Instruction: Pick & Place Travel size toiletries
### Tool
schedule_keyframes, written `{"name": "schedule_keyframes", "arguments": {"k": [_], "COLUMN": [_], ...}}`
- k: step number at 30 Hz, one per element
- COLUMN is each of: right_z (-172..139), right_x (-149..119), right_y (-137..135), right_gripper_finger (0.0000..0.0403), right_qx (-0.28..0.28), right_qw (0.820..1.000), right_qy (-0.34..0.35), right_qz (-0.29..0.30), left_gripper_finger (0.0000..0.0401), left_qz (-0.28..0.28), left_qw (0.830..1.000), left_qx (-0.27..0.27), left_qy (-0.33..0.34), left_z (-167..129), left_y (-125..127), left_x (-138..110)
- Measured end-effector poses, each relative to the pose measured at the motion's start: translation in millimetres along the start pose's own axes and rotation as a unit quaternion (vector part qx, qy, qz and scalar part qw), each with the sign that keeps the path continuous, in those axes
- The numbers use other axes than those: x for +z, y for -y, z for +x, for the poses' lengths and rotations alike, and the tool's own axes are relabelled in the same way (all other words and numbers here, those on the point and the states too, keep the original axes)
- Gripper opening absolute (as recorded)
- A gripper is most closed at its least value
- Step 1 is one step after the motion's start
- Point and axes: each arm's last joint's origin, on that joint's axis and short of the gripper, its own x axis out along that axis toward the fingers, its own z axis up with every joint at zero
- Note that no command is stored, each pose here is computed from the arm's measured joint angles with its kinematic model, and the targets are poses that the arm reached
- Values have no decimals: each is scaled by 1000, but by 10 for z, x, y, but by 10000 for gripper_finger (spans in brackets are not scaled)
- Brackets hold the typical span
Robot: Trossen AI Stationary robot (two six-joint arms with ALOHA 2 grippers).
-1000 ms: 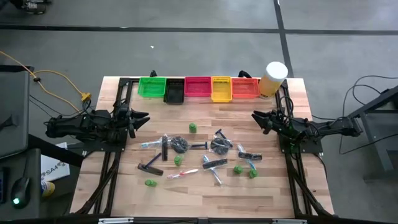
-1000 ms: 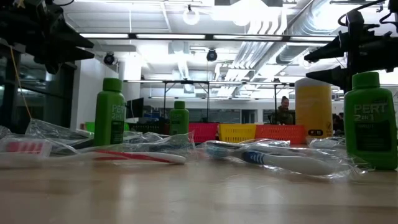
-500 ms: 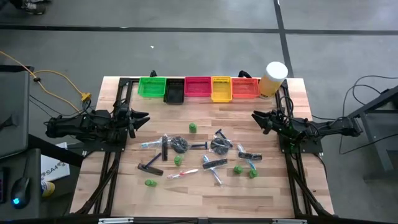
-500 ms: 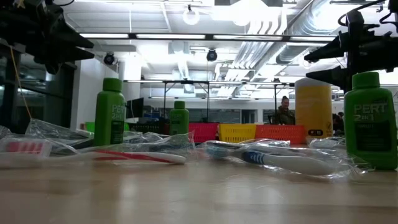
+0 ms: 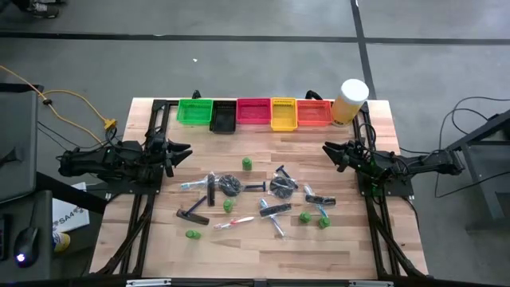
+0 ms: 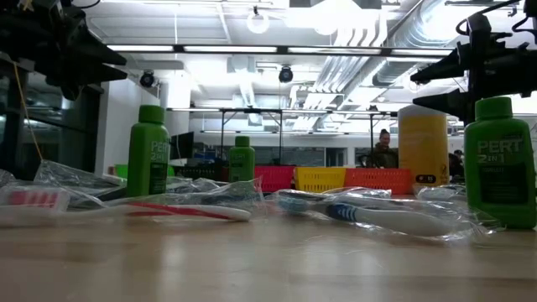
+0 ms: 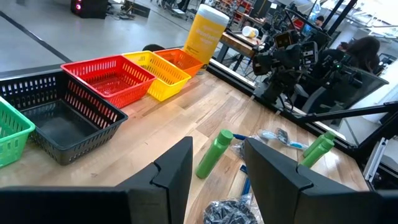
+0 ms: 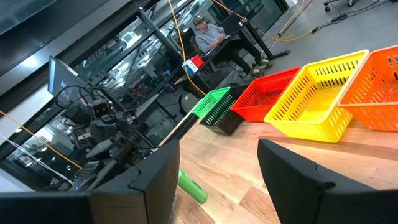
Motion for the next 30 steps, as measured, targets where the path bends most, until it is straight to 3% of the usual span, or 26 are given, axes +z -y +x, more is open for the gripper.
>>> {"name": "schedule_keyframes", "arguments": {"k": [14, 20, 27, 30], "right_z": [-2, -3, -20, -11], "right_x": [49, 56, 100, 70], "right_y": [-44, -50, -172, -197], "right_gripper_finger": [210, 210, 210, 210], "right_qx": [22, 26, 141, 136], "right_qw": [999, 997, 989, 990], "right_qy": [20, 21, -10, -31], "right_qz": [25, 69, 43, 32], "left_gripper_finger": [147, 147, 147, 147], "left_qz": [0, 0, 0, 0], "left_qw": [1000, 1000, 1000, 1000], "left_qx": [0, 0, 0, 0], "left_qy": [0, 0, 0, 0], "left_z": [0, 0, 0, 0], "left_y": [0, 0, 0, 0], "left_x": [0, 0, 0, 0]}}
